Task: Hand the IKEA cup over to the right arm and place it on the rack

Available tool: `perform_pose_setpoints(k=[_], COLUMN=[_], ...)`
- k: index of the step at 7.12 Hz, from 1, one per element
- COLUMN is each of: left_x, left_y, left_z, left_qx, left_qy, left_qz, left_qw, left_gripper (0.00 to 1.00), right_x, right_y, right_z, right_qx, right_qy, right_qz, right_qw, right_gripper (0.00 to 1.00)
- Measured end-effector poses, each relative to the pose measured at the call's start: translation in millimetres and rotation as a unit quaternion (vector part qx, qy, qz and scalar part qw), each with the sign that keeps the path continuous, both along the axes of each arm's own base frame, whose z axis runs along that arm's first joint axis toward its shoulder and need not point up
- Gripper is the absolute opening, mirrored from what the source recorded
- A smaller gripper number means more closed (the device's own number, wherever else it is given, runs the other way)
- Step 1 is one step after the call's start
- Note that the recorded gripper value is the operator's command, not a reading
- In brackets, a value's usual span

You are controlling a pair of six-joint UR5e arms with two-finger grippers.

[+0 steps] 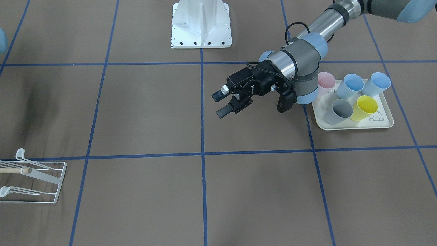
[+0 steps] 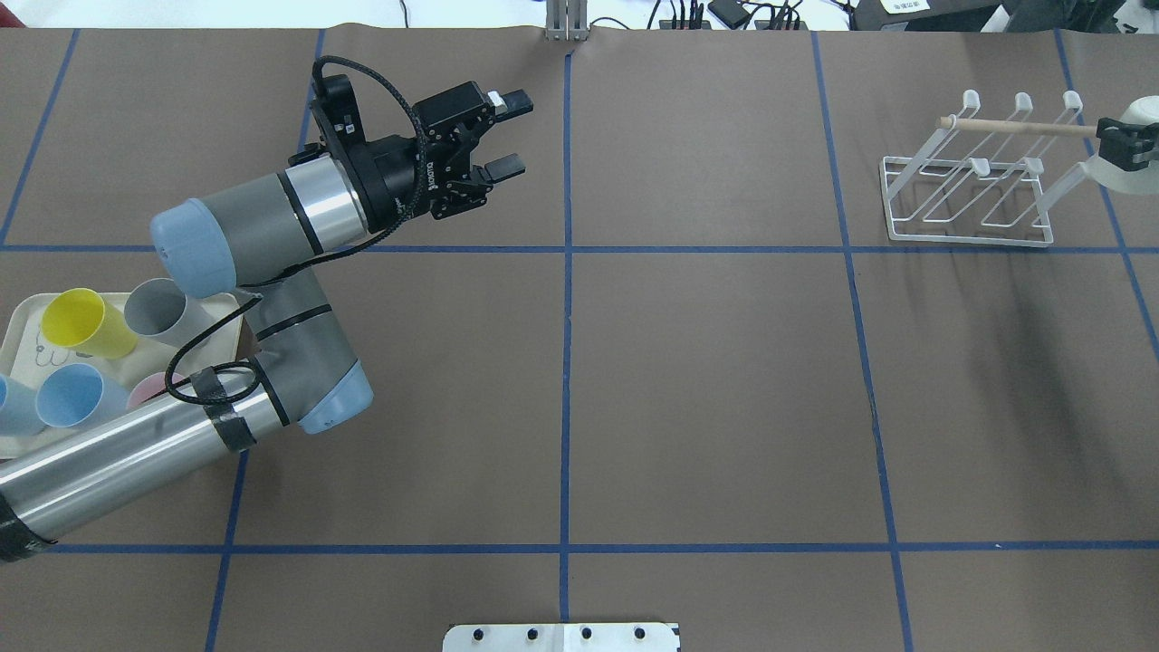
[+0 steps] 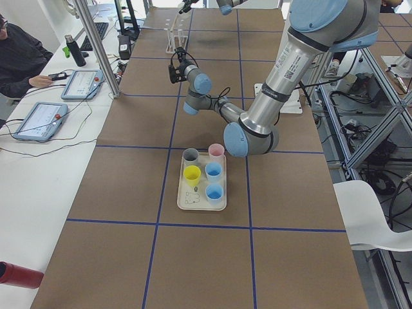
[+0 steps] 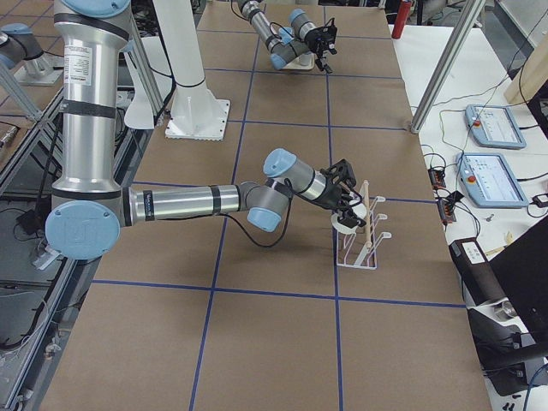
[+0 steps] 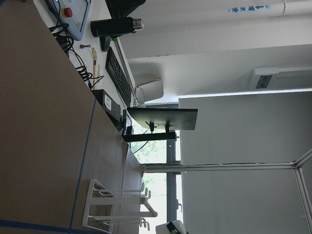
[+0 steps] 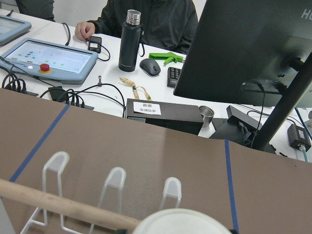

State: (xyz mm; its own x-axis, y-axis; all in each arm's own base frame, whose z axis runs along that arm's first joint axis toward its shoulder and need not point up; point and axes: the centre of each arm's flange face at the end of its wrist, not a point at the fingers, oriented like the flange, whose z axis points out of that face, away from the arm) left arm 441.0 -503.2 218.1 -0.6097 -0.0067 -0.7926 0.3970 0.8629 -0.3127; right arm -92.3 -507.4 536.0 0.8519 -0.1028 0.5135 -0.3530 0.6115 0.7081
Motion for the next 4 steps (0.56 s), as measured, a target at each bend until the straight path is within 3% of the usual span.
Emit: perform_pose_setpoints(k=[4], left_x=[1.0], left_y=[0.5], left_z=[1.7], left_qx=[-0.001], left_qy=[-0.001], left_qz=[0.001], left_qw=[1.0], left_gripper=[1.0], right_x=[-4.2], right_y=[-9.1], right_z=[13.0], right_qx=[-0.006], right_qy=[0.01], right_qz=[-0.002], right_qw=[0.9999], right_gripper=[0.0])
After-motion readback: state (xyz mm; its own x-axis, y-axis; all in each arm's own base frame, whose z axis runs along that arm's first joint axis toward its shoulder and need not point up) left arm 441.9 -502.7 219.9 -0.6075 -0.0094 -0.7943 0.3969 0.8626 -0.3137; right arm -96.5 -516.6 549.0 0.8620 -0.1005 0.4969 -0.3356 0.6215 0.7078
